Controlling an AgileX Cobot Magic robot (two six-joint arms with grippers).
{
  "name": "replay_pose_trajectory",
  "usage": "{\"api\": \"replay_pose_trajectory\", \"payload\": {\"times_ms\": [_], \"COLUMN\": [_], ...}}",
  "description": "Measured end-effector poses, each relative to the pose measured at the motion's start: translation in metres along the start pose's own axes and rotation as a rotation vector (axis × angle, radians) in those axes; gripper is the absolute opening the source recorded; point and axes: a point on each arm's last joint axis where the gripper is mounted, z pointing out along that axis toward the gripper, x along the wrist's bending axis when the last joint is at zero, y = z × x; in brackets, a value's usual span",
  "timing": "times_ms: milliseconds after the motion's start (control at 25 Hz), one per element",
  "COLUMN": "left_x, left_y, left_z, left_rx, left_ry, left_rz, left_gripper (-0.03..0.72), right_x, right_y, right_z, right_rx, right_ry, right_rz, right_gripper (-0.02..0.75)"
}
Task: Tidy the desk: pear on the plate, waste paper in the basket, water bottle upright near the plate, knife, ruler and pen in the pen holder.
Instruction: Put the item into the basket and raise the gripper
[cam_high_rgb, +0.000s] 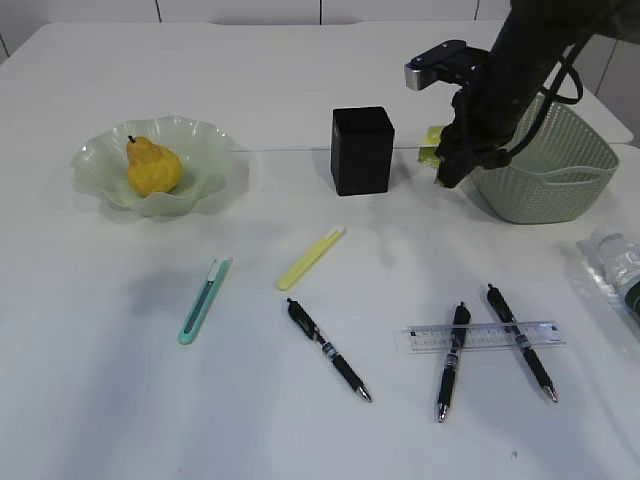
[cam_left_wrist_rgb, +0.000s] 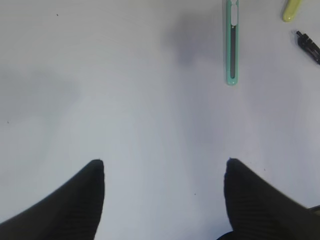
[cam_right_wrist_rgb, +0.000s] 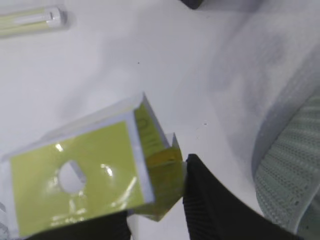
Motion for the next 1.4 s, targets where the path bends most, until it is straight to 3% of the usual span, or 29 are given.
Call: {"api": "replay_pose_trajectory", "payload": {"times_ms": [280, 680, 1120, 1400], "left_x": [0.0, -0.001, -0.001, -0.002], "left_y": [-0.002, -0.002, -0.002, -0.002], "left_z": [0.0, 0.0, 0.0, 0.0], "left_rx": [0.018, 0.019, 0.021, 0.017], "left_ry": [-0.002, -0.011, -0.015, -0.019], "left_rz": [-0.001, -0.005, -0.007, -0.009], "left_gripper": [0.528, 0.528, 0.528, 0.528], "right_x": [-0.005, -0.037, -0.079, -0.088], "right_y": [0.0, -0.018, -0.038, -0.044], "right_z": [-0.025, -0.038, -0.046, -0.041], "right_rx": [-0.046, -0.077, -0.181, -0.152], "right_ry": [-0.032, -0.083, -0.202, -0.275], "right_rz": [0.02, 0.136, 0.347, 0.42], "right_gripper": [0.23, 0.23, 0.23, 0.23]}}
